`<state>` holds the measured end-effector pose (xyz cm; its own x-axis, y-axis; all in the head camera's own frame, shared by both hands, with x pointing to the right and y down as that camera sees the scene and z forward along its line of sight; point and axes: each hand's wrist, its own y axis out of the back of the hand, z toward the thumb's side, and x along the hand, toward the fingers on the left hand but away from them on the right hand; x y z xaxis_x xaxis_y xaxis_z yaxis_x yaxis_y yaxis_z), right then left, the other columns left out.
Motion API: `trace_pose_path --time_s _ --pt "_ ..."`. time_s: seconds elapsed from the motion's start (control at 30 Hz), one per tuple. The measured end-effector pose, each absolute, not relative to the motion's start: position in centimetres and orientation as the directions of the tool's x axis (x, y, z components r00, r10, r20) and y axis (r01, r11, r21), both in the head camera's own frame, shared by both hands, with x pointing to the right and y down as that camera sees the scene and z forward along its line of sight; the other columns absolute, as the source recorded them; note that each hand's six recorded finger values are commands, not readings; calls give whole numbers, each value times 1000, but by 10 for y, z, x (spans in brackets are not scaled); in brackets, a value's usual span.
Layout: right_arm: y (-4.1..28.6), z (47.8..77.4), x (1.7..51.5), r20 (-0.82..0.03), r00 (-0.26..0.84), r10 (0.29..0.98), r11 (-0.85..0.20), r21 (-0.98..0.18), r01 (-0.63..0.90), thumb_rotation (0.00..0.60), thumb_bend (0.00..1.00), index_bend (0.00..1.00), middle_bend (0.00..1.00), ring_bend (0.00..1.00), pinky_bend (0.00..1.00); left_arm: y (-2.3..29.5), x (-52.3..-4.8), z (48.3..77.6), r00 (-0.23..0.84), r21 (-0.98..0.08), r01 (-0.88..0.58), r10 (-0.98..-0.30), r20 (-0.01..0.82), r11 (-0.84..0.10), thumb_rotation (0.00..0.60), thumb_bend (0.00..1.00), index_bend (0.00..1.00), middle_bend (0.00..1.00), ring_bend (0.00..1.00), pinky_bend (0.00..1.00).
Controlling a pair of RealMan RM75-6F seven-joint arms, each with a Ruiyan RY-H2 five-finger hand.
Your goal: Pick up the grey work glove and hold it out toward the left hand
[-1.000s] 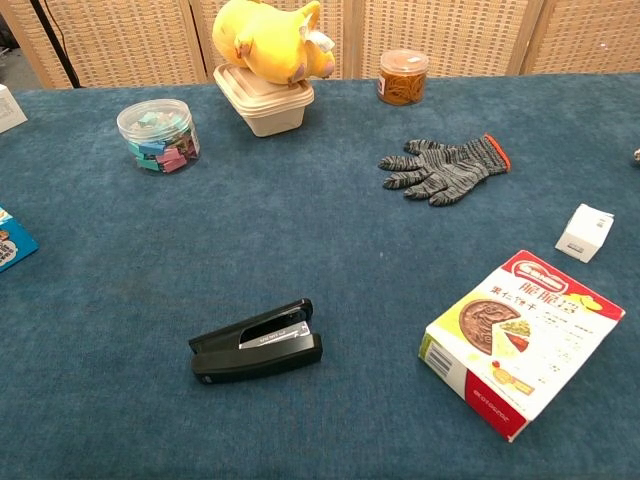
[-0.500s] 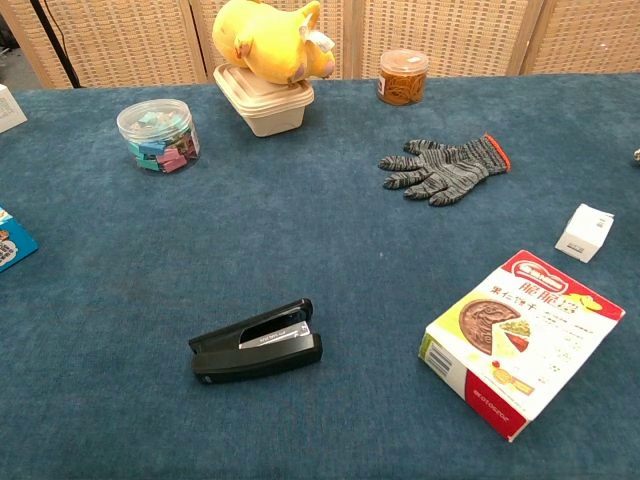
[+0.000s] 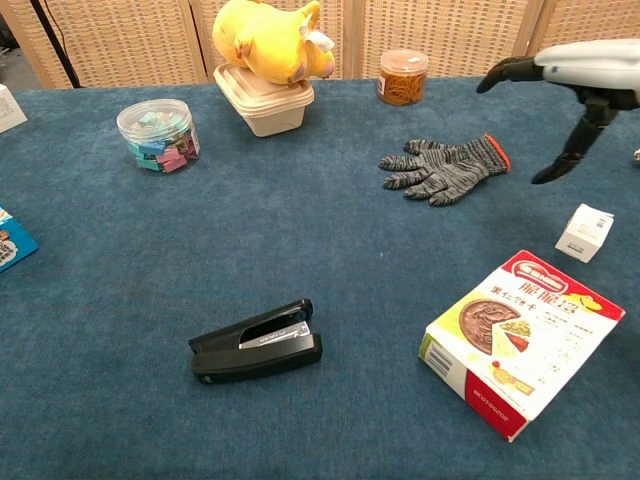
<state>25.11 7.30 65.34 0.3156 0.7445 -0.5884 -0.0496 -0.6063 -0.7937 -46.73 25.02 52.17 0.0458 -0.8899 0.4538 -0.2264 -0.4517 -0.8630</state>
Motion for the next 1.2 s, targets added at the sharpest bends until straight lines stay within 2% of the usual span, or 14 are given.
trace_pose_path --time_s 0.23,0.53,0.8,1.1,1.2 --pt "50 688 211 -611 284 739 -617 -783 -79 600 0 127 8 0 0 247 -472 524 22 -863 -228 -889 458 -450 600 87 0 0 0 0" --pt "50 730 190 -669 214 712 -664 -741 -105 600 0 168 108 0 0 240 -476 531 -8 -859 -224 -880 475 -461 600 87 0 0 0 0" --pt "48 743 174 -654 201 729 -655 -752 -73 600 0 239 186 0 8 236 -478 535 -25 -856 -218 -875 484 -468 600 87 0 0 0 0" --pt "43 748 168 -638 196 745 -641 -765 -55 600 3 278 219 21 18 235 -478 537 -28 -855 -218 -872 488 -471 600 87 0 0 0 0" --pt "43 752 168 -639 194 745 -640 -766 -66 600 35 278 220 25 25 235 -479 537 -29 -855 -218 -873 487 -470 600 87 0 0 0 0"
